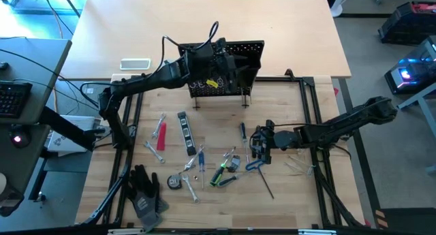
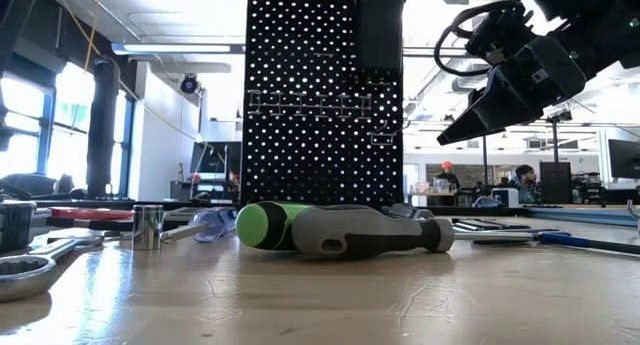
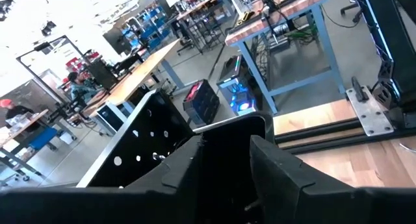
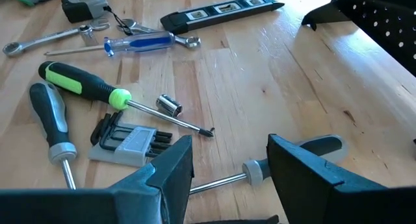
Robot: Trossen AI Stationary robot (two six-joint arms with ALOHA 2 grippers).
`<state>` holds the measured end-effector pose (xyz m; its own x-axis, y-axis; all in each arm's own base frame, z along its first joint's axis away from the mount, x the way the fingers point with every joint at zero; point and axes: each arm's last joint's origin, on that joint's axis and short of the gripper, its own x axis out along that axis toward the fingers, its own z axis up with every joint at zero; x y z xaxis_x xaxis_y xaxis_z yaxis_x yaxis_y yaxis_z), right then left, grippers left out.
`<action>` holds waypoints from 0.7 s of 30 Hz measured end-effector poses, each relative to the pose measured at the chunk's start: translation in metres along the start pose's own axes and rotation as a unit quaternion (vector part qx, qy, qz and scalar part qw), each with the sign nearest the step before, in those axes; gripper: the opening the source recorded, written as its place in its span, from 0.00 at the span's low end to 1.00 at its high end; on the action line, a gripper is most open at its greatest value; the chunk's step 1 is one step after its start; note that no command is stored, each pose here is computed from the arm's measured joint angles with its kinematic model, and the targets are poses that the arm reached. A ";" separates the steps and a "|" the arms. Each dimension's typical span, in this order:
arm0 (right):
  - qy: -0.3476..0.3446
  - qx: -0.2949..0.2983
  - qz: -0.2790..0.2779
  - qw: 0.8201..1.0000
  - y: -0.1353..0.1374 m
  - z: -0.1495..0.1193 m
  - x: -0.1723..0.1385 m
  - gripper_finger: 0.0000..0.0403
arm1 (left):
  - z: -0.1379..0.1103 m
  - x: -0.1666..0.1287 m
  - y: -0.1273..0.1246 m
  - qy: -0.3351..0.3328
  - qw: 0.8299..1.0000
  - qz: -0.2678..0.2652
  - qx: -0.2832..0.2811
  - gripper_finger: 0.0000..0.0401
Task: Hang tools onto peg board
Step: Put the socket wrench into the pegboard bin
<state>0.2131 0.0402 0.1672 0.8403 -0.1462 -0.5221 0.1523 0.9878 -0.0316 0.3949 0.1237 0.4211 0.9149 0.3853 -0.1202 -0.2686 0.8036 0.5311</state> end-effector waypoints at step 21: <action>0.002 0.001 0.000 1.000 0.000 0.000 0.000 0.47 | 0.056 -0.098 -0.065 0.085 0.990 -0.102 0.044 0.31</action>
<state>0.2129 0.0402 0.1668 0.8385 -0.1468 -0.5247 0.1542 0.9876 -0.0299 0.3399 0.0088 0.4452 0.8813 0.2959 -0.3685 -0.0490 0.8328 0.5515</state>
